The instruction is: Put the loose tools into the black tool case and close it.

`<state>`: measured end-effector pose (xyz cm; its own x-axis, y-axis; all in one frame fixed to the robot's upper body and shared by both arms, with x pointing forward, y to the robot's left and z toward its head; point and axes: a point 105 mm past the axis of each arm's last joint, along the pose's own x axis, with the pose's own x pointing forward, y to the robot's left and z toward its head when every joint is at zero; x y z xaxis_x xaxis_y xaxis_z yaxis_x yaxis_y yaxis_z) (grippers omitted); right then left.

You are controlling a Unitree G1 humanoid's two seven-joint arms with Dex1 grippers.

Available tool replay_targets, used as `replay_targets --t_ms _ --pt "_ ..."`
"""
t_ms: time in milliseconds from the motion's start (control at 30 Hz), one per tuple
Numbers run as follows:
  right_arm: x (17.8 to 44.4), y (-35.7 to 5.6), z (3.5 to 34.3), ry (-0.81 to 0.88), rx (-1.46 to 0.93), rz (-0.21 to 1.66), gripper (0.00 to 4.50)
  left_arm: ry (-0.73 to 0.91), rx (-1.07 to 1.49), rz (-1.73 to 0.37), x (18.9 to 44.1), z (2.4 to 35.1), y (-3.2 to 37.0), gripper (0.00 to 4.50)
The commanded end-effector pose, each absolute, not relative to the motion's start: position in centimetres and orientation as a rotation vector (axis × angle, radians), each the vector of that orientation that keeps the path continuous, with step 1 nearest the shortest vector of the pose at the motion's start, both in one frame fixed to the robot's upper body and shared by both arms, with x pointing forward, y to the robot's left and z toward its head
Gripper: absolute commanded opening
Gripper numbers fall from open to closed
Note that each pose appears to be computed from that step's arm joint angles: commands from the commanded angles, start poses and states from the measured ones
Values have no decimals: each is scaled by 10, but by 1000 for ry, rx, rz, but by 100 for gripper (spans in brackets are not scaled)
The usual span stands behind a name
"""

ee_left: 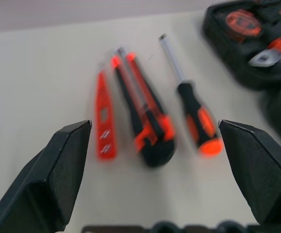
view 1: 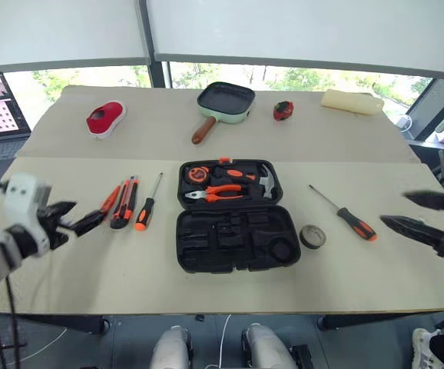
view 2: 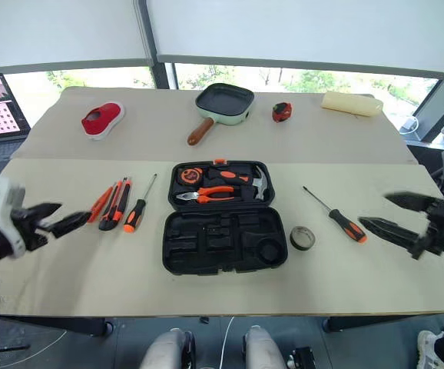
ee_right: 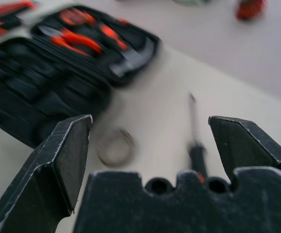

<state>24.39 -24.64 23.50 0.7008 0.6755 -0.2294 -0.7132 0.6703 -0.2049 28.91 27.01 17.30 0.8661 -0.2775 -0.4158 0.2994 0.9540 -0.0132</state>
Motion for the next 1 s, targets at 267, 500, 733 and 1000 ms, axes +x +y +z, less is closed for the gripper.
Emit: replay_targets --t_ms 267,500,733,1000 --pt "226 -158 244 31 -314 1081 448 598 136 -314 325 157 224 450" --pt "221 -145 233 25 -293 1113 448 592 201 -346 333 147 202 450" --pt "219 -144 229 25 -284 1107 448 570 232 -355 338 147 192 450" --pt "213 -136 228 21 -279 1132 448 601 203 -375 339 133 178 450"
